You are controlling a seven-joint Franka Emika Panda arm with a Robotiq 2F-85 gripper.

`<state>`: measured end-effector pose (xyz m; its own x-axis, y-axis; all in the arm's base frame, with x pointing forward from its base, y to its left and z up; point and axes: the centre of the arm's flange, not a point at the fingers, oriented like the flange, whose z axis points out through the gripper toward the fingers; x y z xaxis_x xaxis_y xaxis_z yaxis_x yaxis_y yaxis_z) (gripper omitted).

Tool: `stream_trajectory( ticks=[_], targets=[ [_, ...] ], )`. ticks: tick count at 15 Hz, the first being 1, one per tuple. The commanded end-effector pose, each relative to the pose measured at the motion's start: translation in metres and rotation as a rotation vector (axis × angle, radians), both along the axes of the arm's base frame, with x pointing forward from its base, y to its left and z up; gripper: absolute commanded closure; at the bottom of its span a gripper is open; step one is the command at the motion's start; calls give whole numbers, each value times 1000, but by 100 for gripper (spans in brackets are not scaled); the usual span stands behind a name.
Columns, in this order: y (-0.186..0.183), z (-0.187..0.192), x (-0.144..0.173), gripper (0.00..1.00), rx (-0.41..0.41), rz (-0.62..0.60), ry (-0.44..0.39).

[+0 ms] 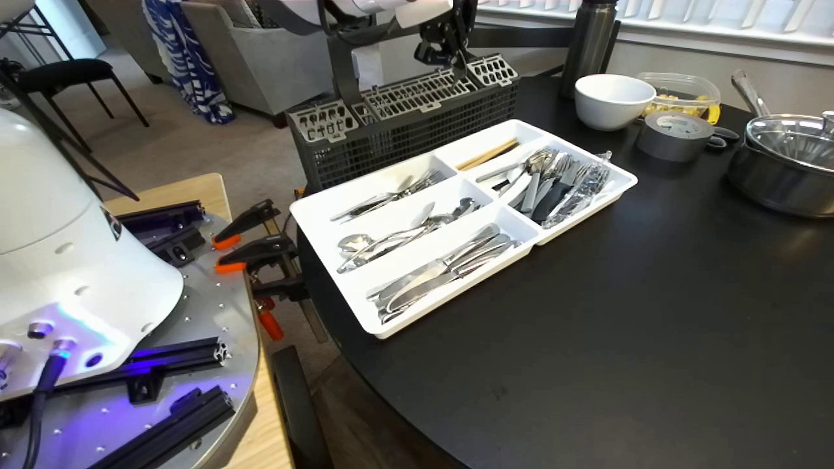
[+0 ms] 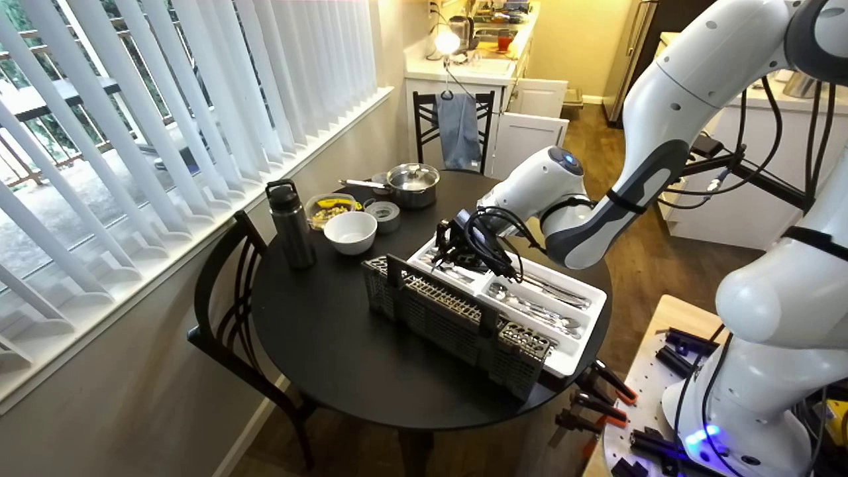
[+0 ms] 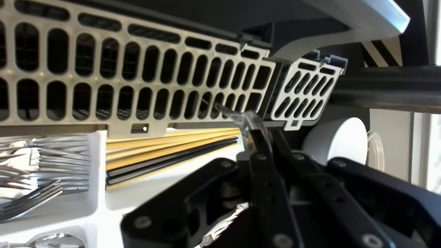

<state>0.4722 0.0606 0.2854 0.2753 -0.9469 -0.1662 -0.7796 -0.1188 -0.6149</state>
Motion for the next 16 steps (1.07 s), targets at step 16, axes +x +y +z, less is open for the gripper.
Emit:
stream_trajectory(
  ticks=[16],
  targets=[
    [-44,101,-22,97,-49,-381,64]
  ],
)
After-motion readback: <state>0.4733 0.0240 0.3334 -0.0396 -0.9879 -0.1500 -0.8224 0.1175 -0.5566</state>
